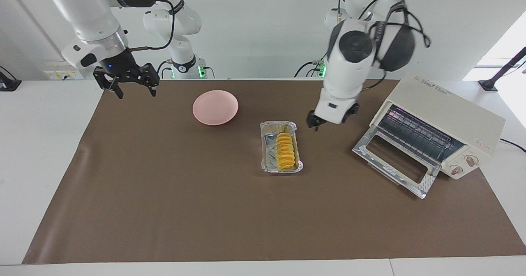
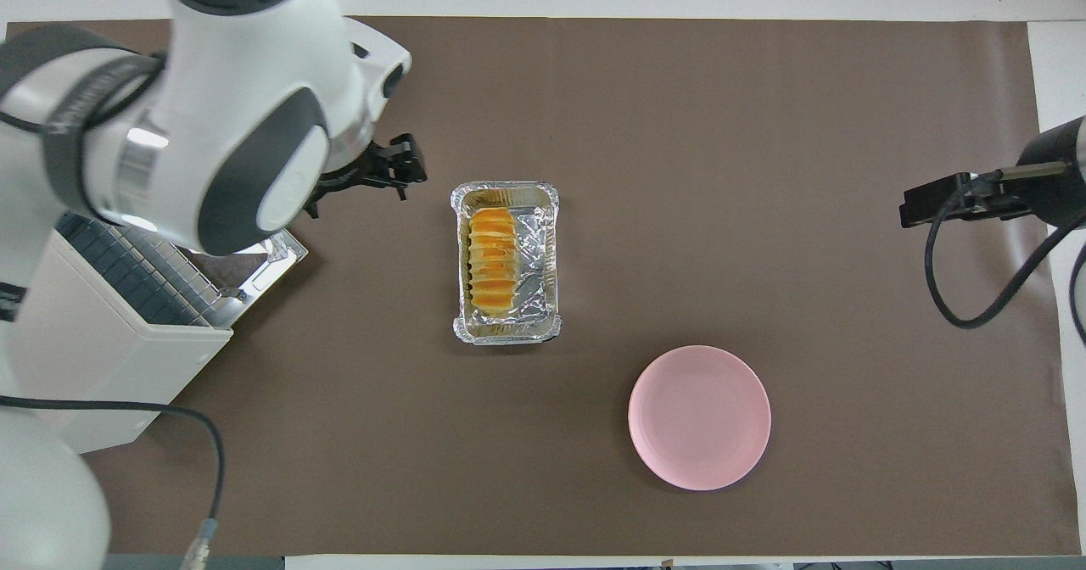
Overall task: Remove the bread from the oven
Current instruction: 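Release the tray with the left gripper while the right gripper reaches it, then grasp the foil tray rim with the right gripper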
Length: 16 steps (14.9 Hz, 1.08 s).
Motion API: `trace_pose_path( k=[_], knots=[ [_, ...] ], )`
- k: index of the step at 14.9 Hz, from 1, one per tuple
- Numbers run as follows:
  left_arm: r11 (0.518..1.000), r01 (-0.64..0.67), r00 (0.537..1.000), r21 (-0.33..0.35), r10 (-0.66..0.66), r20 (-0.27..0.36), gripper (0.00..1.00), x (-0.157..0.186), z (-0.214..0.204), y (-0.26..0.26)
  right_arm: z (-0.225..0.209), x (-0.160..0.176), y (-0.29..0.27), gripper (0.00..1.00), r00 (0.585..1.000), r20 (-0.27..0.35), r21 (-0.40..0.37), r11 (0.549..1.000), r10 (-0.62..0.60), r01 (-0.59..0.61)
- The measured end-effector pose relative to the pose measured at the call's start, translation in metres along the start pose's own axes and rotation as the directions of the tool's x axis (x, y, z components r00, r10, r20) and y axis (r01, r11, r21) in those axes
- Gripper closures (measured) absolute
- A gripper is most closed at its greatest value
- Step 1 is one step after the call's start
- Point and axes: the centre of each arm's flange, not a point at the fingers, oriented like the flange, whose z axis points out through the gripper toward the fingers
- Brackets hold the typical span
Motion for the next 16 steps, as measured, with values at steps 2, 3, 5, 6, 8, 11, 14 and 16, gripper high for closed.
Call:
trace_pose_path(
  k=[2, 3, 5, 6, 8, 11, 14, 16],
  knots=[
    [1.000, -0.003, 1.000, -0.025, 0.003, 0.017, 0.00, 0.026, -0.019, -0.103, 0.019, 0.006, -0.055, 0.00, 0.999, -0.019, 0.004, 1.000, -0.025, 0.025],
    [0.999, 0.000, 1.000, -0.037, 0.001, 0.025, 0.00, 0.033, -0.024, -0.146, 0.034, 0.012, -0.084, 0.00, 0.999, -0.029, 0.009, 0.999, -0.039, 0.040],
    [0.998, 0.016, 0.999, -0.056, -0.014, 0.042, 0.00, 0.031, -0.035, -0.207, 0.072, 0.027, -0.141, 0.00, 0.998, -0.051, 0.033, 0.999, -0.038, 0.040],
    [0.998, 0.020, 0.998, -0.058, -0.016, 0.065, 0.00, 0.021, -0.041, -0.223, 0.095, 0.035, -0.168, 0.00, 0.998, -0.058, 0.059, 0.998, -0.028, 0.032],
    [0.998, 0.009, 0.995, -0.055, -0.003, 0.100, 0.00, -0.006, -0.051, -0.229, 0.139, 0.050, -0.213, 0.00, 0.998, -0.065, 0.092, 0.995, -0.018, 0.023],
    [0.998, -0.024, 0.992, -0.052, 0.030, 0.121, 0.00, -0.050, -0.050, -0.222, 0.188, 0.068, -0.274, 0.00, 0.998, -0.049, 0.113, 0.993, 0.043, -0.038],
    [0.996, -0.068, 0.995, -0.062, 0.073, 0.068, 0.00, -0.057, -0.046, -0.217, 0.224, 0.075, -0.292, 0.00, 0.995, -0.059, 0.130, 0.989, 0.077, -0.069],
    [0.994, -0.090, 0.994, -0.066, 0.093, 0.054, 0.00, -0.054, -0.044, -0.216, 0.256, 0.072, -0.299, 0.00, 0.993, -0.048, 0.135, 0.986, 0.105, -0.097]
  ],
)
